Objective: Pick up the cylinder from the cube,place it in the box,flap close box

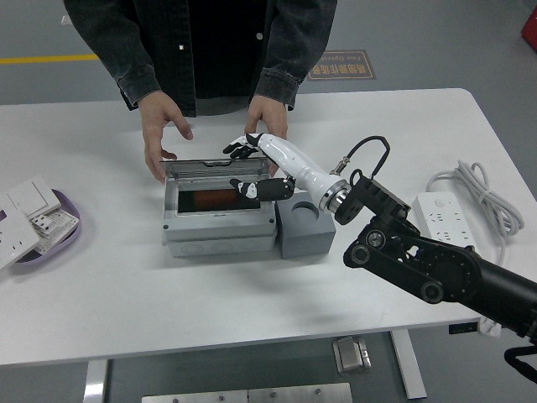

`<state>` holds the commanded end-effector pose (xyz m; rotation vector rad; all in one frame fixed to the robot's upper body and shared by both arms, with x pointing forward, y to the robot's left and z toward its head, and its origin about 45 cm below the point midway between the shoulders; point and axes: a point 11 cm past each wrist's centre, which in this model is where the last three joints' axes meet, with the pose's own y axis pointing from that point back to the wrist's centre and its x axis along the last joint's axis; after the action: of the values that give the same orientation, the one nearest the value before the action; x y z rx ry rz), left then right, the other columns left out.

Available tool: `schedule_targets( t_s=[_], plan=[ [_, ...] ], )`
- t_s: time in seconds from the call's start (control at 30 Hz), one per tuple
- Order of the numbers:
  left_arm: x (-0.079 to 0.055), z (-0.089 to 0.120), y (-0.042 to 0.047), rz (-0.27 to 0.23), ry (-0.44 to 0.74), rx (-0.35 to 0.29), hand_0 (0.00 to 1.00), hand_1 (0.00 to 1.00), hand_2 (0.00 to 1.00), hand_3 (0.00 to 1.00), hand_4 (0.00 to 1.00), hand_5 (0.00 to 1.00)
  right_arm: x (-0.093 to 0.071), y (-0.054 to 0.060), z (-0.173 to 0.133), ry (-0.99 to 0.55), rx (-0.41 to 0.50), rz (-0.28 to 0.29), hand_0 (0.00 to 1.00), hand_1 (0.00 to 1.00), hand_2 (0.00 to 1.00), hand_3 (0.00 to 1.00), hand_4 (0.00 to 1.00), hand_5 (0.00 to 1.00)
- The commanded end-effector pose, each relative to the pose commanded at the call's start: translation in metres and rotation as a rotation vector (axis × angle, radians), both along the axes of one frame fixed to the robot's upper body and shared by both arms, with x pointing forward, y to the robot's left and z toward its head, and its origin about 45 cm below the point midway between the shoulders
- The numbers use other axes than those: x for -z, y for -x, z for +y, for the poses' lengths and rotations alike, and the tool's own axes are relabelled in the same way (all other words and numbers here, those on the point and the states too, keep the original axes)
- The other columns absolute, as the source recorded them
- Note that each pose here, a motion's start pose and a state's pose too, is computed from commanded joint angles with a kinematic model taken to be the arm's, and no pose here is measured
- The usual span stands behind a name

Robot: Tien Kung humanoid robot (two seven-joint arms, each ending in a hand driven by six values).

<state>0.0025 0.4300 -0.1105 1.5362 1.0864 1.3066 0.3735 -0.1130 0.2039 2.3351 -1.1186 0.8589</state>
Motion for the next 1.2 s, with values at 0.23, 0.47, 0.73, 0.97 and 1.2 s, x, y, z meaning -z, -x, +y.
schedule_targets(
  t_s=[0.23,0.47,0.73,0.97,1.2],
  plan=[
    [0.000,0.000,0.0022,0.011,0.000,0.011,0.599,0.581,0.557,0.599,0.661,0.266,0.014,0.013,-0.001,-0.095,-0.001,0.091,0.775,0.682,0.675,0.712,0.688,0.166],
    [0.000,0.000,0.0043,0.016,-0.002,0.011,0.599,0.580,0.557,0.599,0.665,0.269,-0.003,0.007,-0.018,-0.146,0.065,0.021,0.776,0.695,0.695,0.735,0.643,0.204],
    [0.002,-0.004,0.0083,0.017,0.004,-0.002,0.599,0.581,0.557,0.599,0.666,0.270,-0.030,0.015,-0.062,-0.299,0.204,-0.121,0.778,0.692,0.693,0.729,0.639,0.204],
    [0.003,-0.007,0.0222,0.030,0.004,-0.028,0.599,0.580,0.557,0.599,0.666,0.270,-0.022,0.029,-0.125,-0.575,0.396,-0.101,0.770,0.684,0.683,0.713,0.632,0.207],
    [0.003,-0.006,0.0317,0.043,-0.002,-0.039,0.599,0.580,0.557,0.599,0.666,0.271,-0.005,0.046,-0.196,-0.806,0.589,-0.098,0.750,0.661,0.663,0.691,0.642,0.202]
  ],
)
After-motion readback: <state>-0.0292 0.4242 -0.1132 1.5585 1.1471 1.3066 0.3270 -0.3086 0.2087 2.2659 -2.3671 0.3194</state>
